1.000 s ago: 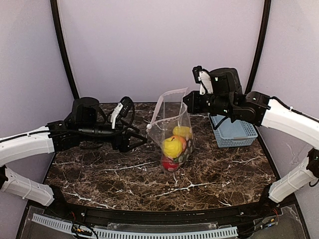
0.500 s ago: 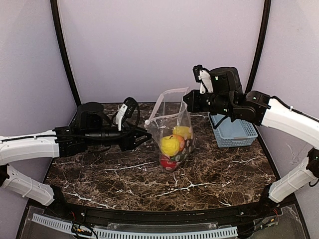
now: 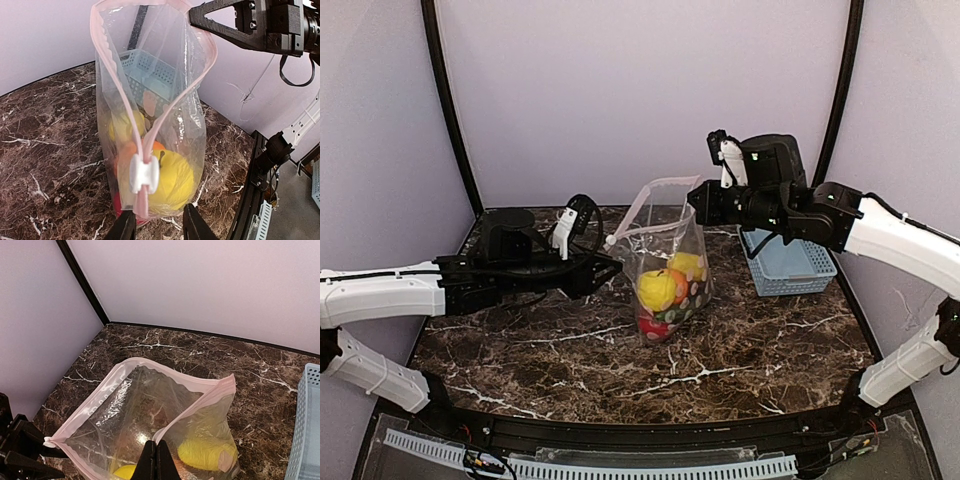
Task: Place the food in the zip-top bag and seal the zipper
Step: Pass from the right arm to the left
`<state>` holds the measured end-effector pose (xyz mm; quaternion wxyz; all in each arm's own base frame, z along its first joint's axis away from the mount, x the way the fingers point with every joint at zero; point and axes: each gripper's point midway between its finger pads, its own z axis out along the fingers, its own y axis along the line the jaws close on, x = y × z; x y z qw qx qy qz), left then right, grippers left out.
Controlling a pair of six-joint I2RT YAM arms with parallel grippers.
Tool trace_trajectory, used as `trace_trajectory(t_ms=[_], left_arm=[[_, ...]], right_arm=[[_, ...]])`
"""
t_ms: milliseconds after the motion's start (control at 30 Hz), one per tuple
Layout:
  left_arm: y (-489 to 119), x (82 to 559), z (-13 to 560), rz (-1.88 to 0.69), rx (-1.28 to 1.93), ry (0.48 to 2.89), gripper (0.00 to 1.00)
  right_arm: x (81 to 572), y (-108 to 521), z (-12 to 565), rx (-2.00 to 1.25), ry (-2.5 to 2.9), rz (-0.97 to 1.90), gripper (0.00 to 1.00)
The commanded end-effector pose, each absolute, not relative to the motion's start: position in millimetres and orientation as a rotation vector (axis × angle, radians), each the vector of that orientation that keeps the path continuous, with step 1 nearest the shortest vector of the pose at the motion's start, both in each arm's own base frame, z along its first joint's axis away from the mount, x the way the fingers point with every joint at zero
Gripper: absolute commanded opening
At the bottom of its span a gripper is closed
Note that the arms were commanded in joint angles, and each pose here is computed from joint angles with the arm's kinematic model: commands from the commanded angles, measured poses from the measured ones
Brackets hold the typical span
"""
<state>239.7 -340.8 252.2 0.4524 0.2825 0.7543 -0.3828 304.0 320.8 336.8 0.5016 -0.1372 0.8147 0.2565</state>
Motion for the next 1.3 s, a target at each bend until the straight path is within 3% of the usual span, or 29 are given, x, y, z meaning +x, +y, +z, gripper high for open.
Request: trace_trajectory(t_ms=[0,533,667,833,1267], left_arm=[[-332.0,247.0,240.4,-0.9,0.615,1.924,0.32],[-341.0,247.1,258.9,-0.987,0.588,1.85,0.32],[-343.0,246.6,268.7,-1.012,0.59,1.806,0.25],[-343.0,252.3,276.9,-1.013,0.584,1.781,0.03],[-358.6,254.9,347.7,-1.12,0.839,1.668,0.01]], right_arm=[[305.6,322.0,364.5,-0.299,1.898,0.664,0.0],[303.7,321.2,361.7,-0.307,1.907,0.664,0.0],[303.3,319.9,362.2,-0.305,1.907,0.661,0.0],[301.1,315.8,370.1,-0.297,1.895,0.662,0.0],[278.6,254.1,414.2,-0.185,1.823,0.557,0.0]])
